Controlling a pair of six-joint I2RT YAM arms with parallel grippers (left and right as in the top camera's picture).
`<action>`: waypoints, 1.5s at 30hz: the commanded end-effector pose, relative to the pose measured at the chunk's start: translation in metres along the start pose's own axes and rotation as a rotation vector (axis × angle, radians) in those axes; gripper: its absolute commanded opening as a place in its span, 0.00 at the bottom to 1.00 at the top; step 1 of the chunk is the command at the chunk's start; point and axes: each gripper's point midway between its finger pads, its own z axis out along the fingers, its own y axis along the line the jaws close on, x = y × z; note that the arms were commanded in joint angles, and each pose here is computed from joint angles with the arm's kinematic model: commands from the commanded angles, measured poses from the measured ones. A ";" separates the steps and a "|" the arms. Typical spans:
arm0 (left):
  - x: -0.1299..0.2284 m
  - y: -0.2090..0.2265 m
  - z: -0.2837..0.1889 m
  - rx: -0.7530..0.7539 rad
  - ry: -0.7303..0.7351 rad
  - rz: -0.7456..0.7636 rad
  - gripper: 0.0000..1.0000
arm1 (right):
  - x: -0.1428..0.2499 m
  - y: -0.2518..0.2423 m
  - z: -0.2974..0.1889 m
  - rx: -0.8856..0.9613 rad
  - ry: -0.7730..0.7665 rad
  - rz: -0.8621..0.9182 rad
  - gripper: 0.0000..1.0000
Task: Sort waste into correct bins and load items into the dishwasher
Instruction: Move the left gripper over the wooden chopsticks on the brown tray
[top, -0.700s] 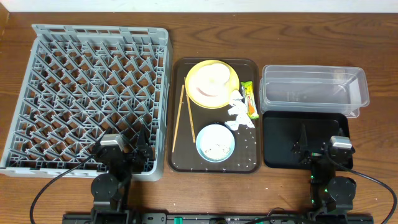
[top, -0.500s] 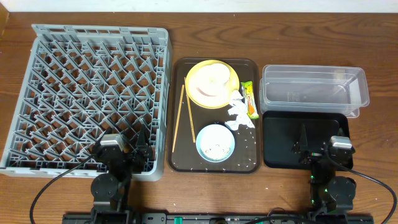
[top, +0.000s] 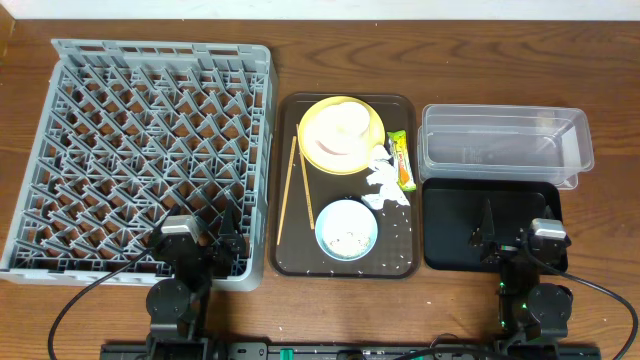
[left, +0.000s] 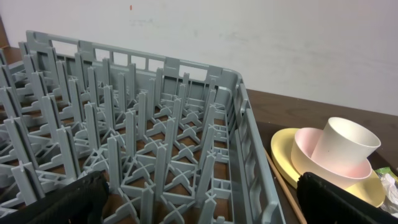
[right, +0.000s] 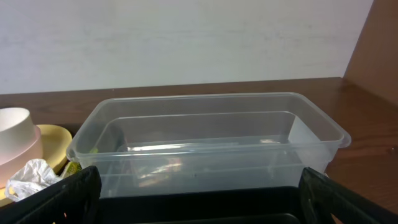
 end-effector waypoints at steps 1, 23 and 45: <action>0.014 0.009 0.000 -0.040 0.043 0.018 0.98 | 0.001 -0.001 0.000 0.009 0.003 0.012 0.99; 0.008 0.006 0.001 -0.029 0.020 0.015 0.98 | 0.001 -0.001 0.000 0.009 0.003 0.012 0.99; -0.185 -0.125 -0.002 0.403 0.640 -0.151 0.98 | 0.001 -0.001 0.000 0.009 0.003 0.012 0.99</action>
